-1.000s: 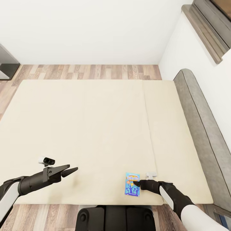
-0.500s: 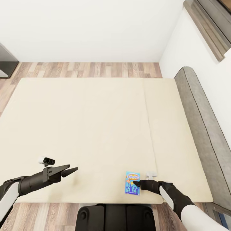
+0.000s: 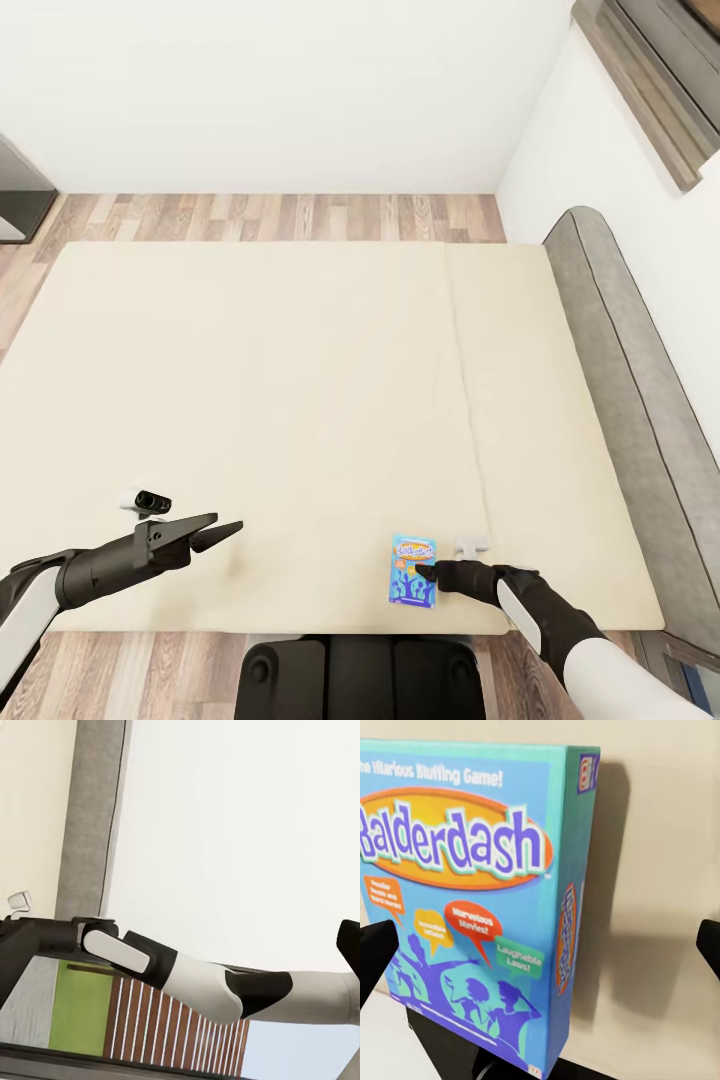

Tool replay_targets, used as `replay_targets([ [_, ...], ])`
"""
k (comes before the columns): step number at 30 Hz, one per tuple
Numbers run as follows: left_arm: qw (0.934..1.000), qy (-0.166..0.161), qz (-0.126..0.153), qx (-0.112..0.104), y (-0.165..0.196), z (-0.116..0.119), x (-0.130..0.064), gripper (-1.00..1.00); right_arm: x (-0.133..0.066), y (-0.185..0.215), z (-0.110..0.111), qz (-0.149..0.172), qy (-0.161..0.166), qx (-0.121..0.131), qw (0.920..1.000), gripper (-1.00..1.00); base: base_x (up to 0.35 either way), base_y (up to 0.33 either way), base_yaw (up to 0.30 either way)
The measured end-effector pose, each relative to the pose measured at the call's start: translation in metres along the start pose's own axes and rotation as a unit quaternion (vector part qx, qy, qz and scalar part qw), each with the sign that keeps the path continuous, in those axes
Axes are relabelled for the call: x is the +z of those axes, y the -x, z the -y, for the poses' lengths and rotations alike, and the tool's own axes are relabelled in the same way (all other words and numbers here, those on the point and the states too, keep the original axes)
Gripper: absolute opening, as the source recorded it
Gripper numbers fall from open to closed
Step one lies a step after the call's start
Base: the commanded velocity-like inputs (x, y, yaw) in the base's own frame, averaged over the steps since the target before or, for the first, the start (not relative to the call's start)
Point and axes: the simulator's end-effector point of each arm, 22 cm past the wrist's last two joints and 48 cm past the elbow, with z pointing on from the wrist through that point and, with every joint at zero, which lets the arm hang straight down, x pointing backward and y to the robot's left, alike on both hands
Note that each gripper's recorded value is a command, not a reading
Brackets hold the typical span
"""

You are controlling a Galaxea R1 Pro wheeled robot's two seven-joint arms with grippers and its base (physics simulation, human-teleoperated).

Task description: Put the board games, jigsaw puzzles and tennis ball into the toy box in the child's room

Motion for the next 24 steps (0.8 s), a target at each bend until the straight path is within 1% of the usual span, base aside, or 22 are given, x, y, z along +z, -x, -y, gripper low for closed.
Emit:
replay_targets([
  [16,1.0000,0.000,0.000,0.001,0.0002,0.0000,-0.0001,1.00,0.0000,0.0002,-0.0002,0.000,0.000,-0.001,1.0000,1.00,0.000,0.002,0.000],
  [24,1.0000,0.000,0.001,0.001,0.0003,0.0000,-0.0001,1.00,0.0001,-0.0001,-0.0004,0.000,0.001,-0.001,1.0000,1.00,0.000,0.077,0.000],
])
